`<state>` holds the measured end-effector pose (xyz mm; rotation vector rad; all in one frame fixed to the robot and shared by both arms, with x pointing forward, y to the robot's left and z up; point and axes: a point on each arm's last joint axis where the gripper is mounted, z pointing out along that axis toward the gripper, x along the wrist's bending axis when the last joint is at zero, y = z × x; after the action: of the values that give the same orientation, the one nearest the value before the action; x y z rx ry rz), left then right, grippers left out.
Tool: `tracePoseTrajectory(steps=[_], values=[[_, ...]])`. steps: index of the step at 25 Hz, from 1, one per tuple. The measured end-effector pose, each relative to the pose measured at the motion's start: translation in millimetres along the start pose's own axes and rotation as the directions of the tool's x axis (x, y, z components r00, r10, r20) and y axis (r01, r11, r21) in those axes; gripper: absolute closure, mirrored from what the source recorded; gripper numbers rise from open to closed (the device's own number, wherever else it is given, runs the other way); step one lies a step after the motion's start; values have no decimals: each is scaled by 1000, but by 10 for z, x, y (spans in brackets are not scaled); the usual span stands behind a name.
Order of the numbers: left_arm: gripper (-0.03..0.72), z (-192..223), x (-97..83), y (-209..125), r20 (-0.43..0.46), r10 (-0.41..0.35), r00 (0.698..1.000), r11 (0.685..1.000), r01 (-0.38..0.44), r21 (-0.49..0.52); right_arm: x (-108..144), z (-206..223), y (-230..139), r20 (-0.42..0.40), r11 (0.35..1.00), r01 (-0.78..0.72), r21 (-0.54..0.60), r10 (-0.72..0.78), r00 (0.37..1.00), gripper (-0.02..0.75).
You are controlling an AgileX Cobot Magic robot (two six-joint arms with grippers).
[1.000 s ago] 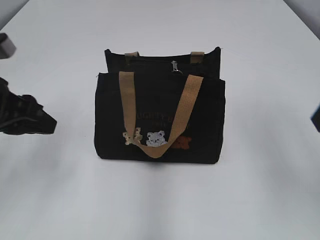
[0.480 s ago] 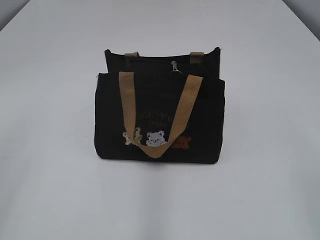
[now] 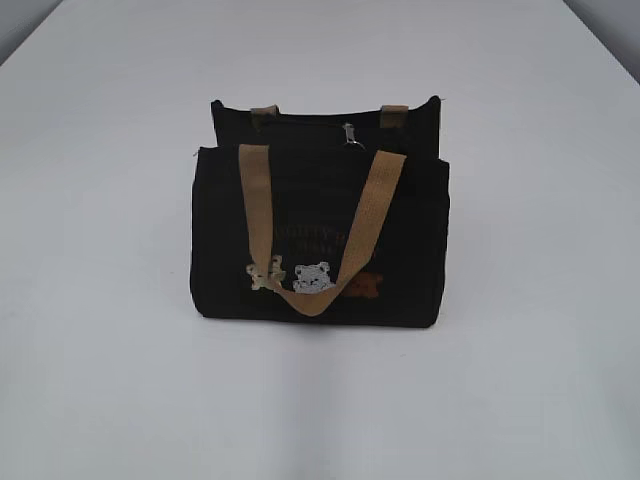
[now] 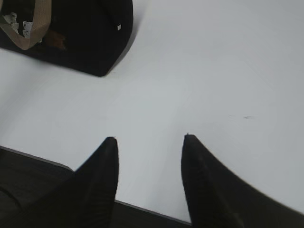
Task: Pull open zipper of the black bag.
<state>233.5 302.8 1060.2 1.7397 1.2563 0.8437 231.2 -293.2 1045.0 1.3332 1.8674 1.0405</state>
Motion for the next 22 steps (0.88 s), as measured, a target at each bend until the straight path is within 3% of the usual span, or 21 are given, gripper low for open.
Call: tracePoseTrajectory(steps=[6,15,22], values=[[380,-32,-54,-16,56,31,998,999,-29,-29,3,-4,-2,-3,1000,0,-5,0,1000,408],[380,-34,-65,-17,50,31,998,999,-30,-31,8,-4,3,1,1000,-7,-9,7,1000,409],[380,-26,-79,-12,-85,-35,996,999,33,-23,27,15,18,162,994,-111,-16,112,980,410]])
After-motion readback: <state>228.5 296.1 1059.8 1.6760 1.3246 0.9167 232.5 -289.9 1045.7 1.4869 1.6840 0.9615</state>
